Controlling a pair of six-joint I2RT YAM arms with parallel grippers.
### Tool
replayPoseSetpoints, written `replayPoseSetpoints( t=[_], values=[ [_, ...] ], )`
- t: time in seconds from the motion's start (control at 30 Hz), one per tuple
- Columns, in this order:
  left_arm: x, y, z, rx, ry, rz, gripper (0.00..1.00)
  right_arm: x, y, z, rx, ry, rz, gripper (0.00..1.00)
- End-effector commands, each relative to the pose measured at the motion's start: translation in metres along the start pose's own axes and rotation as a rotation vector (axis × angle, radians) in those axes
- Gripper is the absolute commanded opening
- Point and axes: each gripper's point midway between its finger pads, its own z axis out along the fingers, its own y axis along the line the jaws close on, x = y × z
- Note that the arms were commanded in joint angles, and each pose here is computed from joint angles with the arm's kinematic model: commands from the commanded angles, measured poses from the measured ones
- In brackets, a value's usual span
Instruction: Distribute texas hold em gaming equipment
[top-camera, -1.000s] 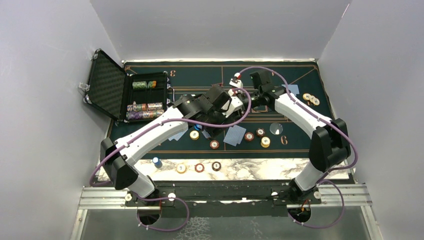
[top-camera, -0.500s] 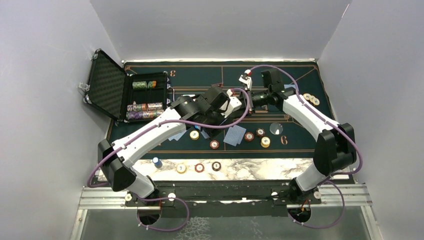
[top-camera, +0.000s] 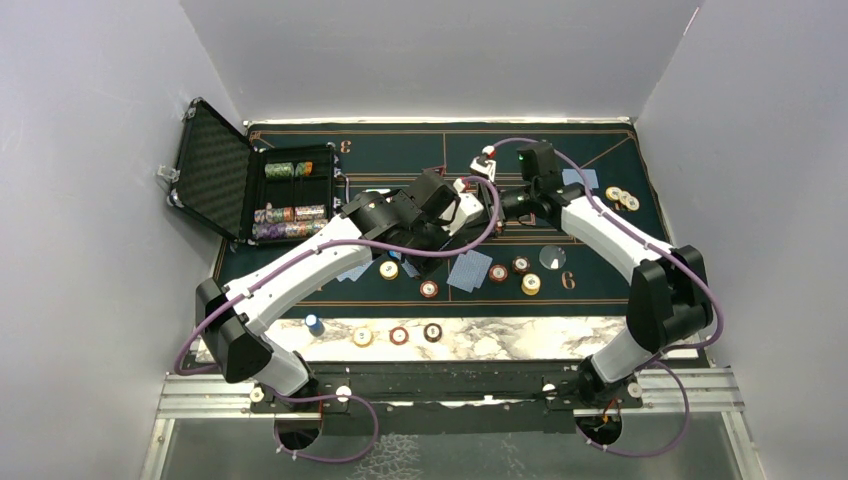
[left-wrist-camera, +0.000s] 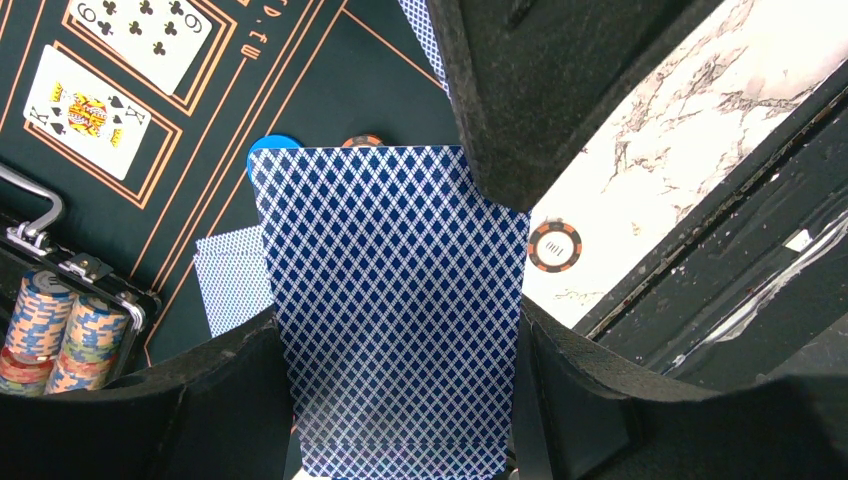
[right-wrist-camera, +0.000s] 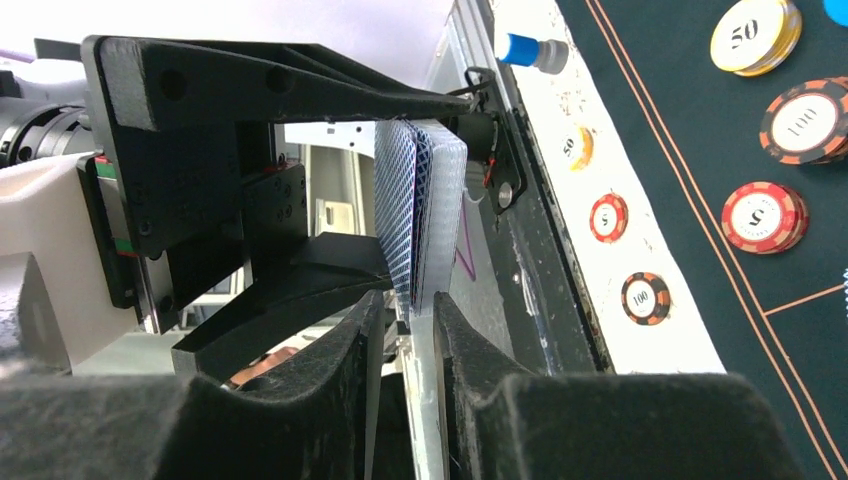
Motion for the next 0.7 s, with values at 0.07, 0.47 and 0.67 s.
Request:
replayPoseSetpoints(
  t=[0.07,0.47,0.67],
  values=[
    [-0.0061,-0.0014,-0.0024,0.005,-0.028,0.017,0.00,0.0040,0.0217,-0.0007,-0.082,0.019,-0.028,0.23],
    [-0.0011,-0.0014,0.0021,0.005,-0.004,0.022,0.00,0.0016,0.0260,-0.0016,-0.075,0.016,-0.036,0.20],
    [-0.0038,-0.0020,0.0014,0.009,-0.010,0.019,0.00,0.0068,0.0271,0.0030,-0.097,0.031,-0.020,0.16]
  ],
)
